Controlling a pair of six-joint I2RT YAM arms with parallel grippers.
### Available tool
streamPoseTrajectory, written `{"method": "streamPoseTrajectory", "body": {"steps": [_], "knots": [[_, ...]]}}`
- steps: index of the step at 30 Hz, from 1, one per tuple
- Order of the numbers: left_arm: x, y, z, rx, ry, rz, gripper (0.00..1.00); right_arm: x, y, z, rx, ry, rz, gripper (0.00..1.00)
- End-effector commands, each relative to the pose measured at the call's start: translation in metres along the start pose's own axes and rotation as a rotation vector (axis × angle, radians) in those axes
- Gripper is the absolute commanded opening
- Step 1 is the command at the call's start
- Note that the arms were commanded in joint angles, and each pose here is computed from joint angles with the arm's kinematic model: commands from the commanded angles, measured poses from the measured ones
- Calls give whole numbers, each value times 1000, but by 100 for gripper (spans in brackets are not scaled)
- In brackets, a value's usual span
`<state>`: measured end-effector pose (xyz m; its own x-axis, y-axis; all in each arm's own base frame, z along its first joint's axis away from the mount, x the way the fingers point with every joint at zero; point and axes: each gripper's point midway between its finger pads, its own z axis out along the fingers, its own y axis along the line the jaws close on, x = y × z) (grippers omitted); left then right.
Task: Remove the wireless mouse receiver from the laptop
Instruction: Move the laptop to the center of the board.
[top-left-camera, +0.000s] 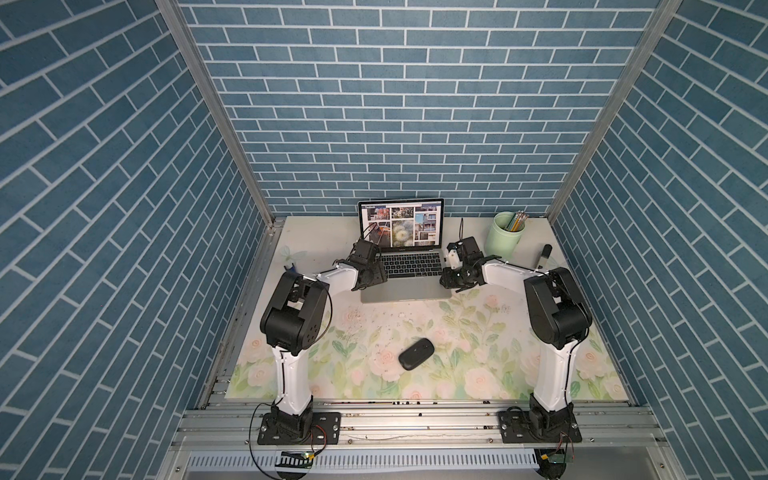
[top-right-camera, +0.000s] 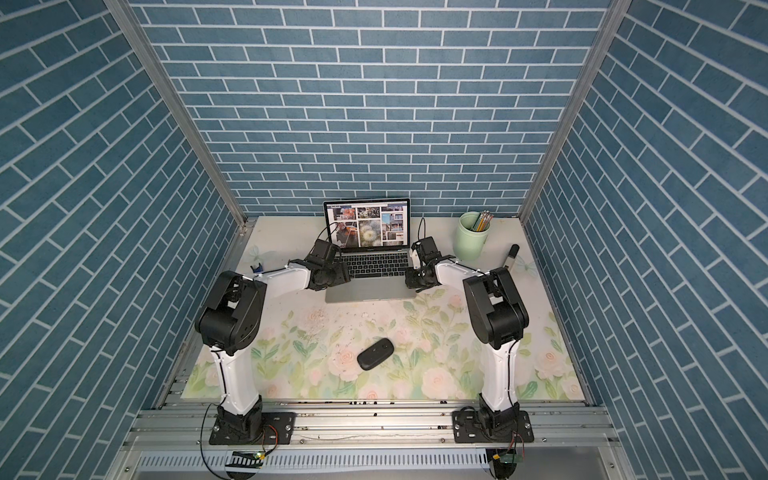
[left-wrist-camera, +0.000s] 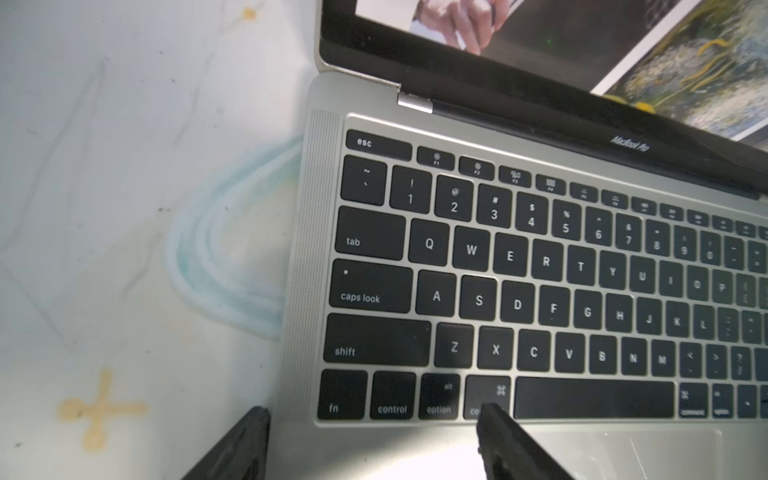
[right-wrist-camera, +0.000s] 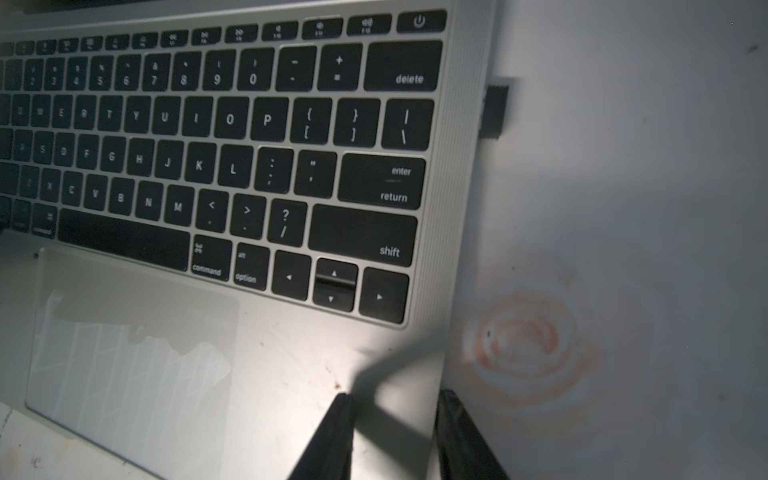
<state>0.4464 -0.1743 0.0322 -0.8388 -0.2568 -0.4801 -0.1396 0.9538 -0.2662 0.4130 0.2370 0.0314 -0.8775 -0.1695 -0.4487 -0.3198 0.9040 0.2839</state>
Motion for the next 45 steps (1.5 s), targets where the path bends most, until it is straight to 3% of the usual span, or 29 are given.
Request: {"method": "streamPoseTrajectory", "body": {"steps": [1,16,23,26,31,33,37,45], "knots": [[44,-70,-18,223,129,56,82,27,68,-9,-202,62,-60,35],[64,-76,-38,217,129,84,82,51,69,-22,-206,61,-48,35],[55,-69,-32,148,100,99,84,55,67,-23,-189,63,-46,37],[44,-63,-29,90,65,115,87,51,61,-21,-147,55,-43,46],[14,-61,-35,30,-34,135,91,34,46,-25,-34,25,-51,55],[-3,-67,-47,38,-87,144,98,22,41,-33,5,-1,-57,58],[-27,-71,-63,22,-157,164,100,3,40,-46,25,-40,-60,61],[-3,-55,-43,13,-74,146,100,3,44,-47,0,-37,-57,61]]}}
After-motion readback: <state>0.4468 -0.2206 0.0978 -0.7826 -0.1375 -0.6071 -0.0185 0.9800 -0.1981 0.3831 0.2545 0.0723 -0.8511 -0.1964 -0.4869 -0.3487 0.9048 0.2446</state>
